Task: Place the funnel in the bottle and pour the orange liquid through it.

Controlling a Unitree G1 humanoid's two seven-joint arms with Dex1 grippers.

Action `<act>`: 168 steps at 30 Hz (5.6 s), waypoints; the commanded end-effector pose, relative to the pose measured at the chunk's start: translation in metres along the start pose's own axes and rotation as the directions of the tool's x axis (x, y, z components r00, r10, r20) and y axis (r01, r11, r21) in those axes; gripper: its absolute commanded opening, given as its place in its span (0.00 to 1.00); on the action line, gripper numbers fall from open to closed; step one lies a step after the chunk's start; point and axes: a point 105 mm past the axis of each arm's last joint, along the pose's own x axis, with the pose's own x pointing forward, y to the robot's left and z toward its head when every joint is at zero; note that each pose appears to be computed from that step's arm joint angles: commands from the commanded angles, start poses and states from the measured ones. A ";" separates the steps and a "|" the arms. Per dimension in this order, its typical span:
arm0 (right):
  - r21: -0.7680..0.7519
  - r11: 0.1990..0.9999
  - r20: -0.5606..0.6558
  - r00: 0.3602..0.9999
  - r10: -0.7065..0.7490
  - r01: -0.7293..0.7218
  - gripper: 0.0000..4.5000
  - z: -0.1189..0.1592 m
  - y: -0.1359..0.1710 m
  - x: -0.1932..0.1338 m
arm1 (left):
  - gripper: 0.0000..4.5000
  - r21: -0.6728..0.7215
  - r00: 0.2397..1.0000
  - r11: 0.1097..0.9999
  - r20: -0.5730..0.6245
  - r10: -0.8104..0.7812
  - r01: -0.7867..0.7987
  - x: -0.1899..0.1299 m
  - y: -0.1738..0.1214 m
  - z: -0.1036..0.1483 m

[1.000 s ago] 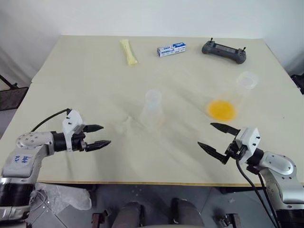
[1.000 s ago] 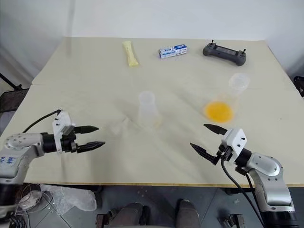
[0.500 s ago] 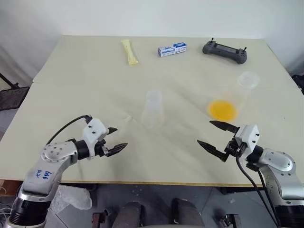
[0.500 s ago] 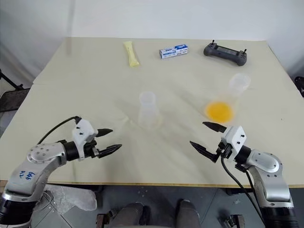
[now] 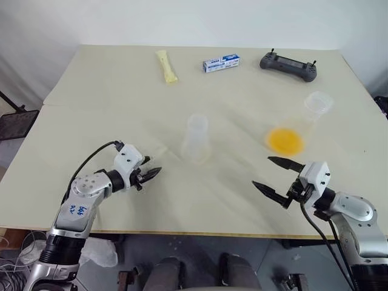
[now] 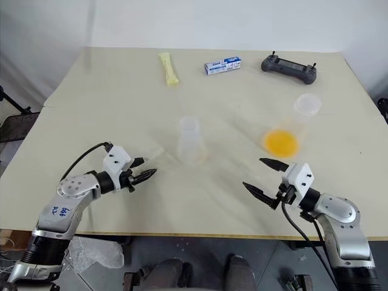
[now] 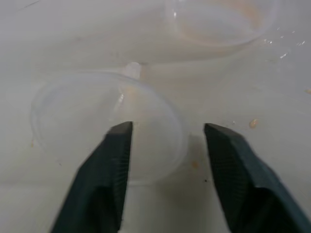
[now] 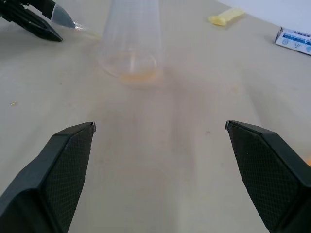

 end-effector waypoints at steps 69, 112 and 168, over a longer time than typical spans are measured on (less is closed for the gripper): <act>-0.107 0.993 0.240 0.968 0.079 -0.055 1.00 0.079 -0.003 0.032 | 0.01 0.817 0.773 0.309 -0.237 -0.589 0.486 0.023 0.026 0.188; -0.098 0.975 0.147 0.972 -0.185 0.201 1.00 0.070 -0.013 -0.011 | 1.00 0.491 0.752 0.745 0.240 -0.614 0.452 -0.011 0.035 0.146; 0.101 0.783 0.121 0.774 -0.622 0.614 1.00 0.061 -0.143 -0.006 | 1.00 0.236 0.778 0.884 0.421 -0.467 0.403 0.004 0.002 0.085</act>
